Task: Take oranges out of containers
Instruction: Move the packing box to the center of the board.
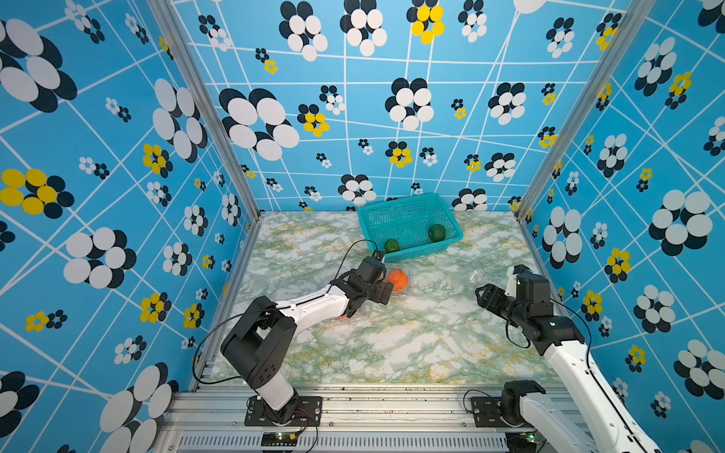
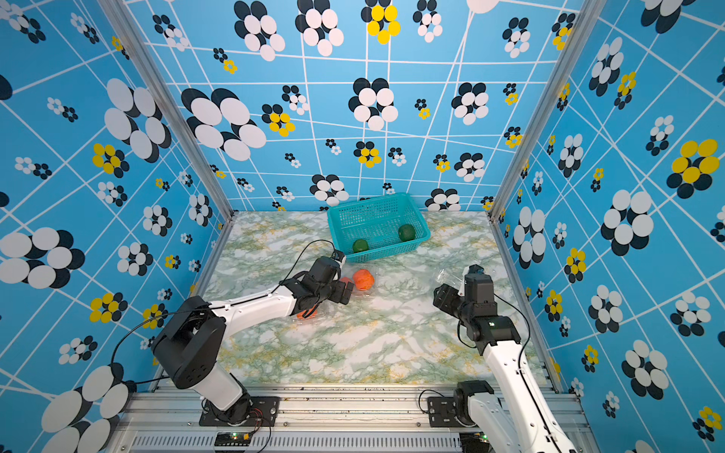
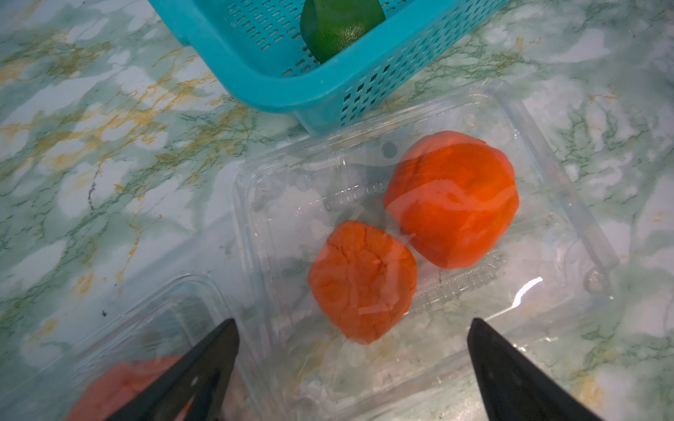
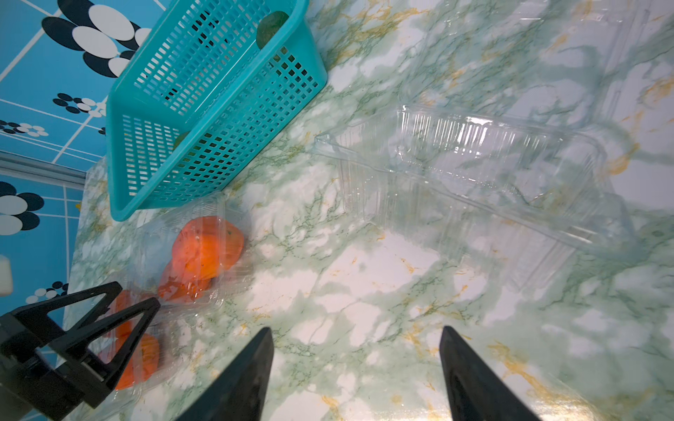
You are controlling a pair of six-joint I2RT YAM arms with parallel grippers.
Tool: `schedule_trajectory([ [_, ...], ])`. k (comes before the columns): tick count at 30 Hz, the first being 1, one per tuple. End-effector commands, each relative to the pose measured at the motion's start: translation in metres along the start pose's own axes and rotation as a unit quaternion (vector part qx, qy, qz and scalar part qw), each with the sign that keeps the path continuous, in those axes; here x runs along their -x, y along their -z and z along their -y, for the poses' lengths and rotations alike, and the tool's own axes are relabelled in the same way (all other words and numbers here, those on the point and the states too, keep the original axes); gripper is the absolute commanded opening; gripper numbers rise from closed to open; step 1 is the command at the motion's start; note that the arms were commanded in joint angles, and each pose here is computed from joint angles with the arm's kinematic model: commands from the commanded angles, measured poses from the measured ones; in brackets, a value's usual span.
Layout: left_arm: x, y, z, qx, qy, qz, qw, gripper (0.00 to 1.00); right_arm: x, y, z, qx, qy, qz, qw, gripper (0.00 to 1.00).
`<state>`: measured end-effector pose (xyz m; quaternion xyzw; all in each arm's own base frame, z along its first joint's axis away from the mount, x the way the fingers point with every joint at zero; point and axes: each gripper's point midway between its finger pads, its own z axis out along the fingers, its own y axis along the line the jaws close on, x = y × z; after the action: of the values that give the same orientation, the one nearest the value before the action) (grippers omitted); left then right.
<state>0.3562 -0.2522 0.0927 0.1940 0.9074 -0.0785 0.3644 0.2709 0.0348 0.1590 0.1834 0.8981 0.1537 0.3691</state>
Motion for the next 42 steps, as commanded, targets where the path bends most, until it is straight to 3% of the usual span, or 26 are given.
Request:
schedule_trajectory([
  [1, 0.0, -0.006, 0.002, -0.006, -0.01, -0.011, 1.0, 0.99, -0.007, 0.0, -0.001, 0.006, -0.005, -0.01, 1.0, 0.72],
  [14, -0.003, -0.01, 0.043, -0.039, -0.064, -0.011, 0.997, 1.0, -0.011, 0.002, -0.004, 0.013, -0.004, -0.017, 1.0, 0.69],
  [25, -0.018, 0.0, 0.121, -0.086, -0.138, -0.014, 0.987, 1.0, -0.004, -0.002, -0.01, 0.012, 0.006, -0.029, 0.999, 0.69],
  [36, -0.017, 0.026, 0.142, -0.112, -0.136, 0.005, 0.984, 1.0, -0.004, -0.003, -0.013, 0.019, 0.005, -0.031, 0.999, 0.68],
  [42, 0.006, 0.063, 0.138, -0.128, -0.114, 0.07, 0.983, 0.99, -0.009, -0.002, -0.035, 0.029, 0.041, -0.04, 0.998, 0.67],
])
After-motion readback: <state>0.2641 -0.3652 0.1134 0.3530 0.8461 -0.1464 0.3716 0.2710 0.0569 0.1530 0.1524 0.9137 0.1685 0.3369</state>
